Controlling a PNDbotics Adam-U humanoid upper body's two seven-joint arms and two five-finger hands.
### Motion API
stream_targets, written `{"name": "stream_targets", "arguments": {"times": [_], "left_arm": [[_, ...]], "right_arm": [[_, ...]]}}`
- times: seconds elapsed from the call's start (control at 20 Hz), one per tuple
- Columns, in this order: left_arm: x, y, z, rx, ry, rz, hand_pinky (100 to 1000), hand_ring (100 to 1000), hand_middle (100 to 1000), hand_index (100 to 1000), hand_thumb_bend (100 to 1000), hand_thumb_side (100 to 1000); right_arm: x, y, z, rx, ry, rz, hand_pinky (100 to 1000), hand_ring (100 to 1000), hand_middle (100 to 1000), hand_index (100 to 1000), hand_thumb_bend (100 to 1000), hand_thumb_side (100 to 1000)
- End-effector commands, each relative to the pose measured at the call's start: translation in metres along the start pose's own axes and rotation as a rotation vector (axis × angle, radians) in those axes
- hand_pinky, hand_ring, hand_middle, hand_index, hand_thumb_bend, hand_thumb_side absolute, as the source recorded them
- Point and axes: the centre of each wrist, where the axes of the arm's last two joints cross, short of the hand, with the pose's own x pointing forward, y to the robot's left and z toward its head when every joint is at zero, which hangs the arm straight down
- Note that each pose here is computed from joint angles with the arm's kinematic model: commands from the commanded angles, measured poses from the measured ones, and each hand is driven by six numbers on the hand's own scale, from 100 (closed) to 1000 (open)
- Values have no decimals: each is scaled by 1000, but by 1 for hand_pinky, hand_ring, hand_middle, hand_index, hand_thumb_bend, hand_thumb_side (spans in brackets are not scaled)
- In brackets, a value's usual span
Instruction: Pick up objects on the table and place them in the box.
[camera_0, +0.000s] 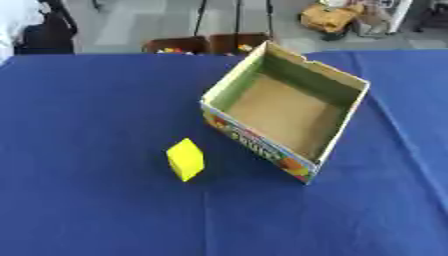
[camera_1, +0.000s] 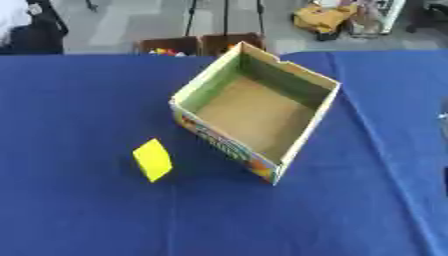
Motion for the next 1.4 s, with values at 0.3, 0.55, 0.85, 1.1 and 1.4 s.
{"name": "stream_targets", "arguments": {"times": [0.3,0.55,0.85,1.1,1.4], "left_arm": [[12,21,-31,-386,38,-322,715,767,856,1000,100,910],[13,18,-41,-601,59,-469,687,754,858,1000,100,927],[13,10,-54,-865,47,-564,669,763,872,1000,100,960],[12,1,-63,-1056,35,-585,665,772,873,1000,100,976],[8,-13,-72,-1180,71,-546,655,766,871,1000,100,985]], "right_arm": [[4,-5,-8,37,-32,20,753,764,626,834,100,569],[5,-4,-8,45,-29,15,754,764,625,834,100,570],[5,-3,-7,56,-26,7,754,765,624,834,100,570],[5,-1,-7,65,-22,-3,755,765,624,833,100,570],[5,2,-7,74,-18,-16,756,766,621,833,100,568]]}}
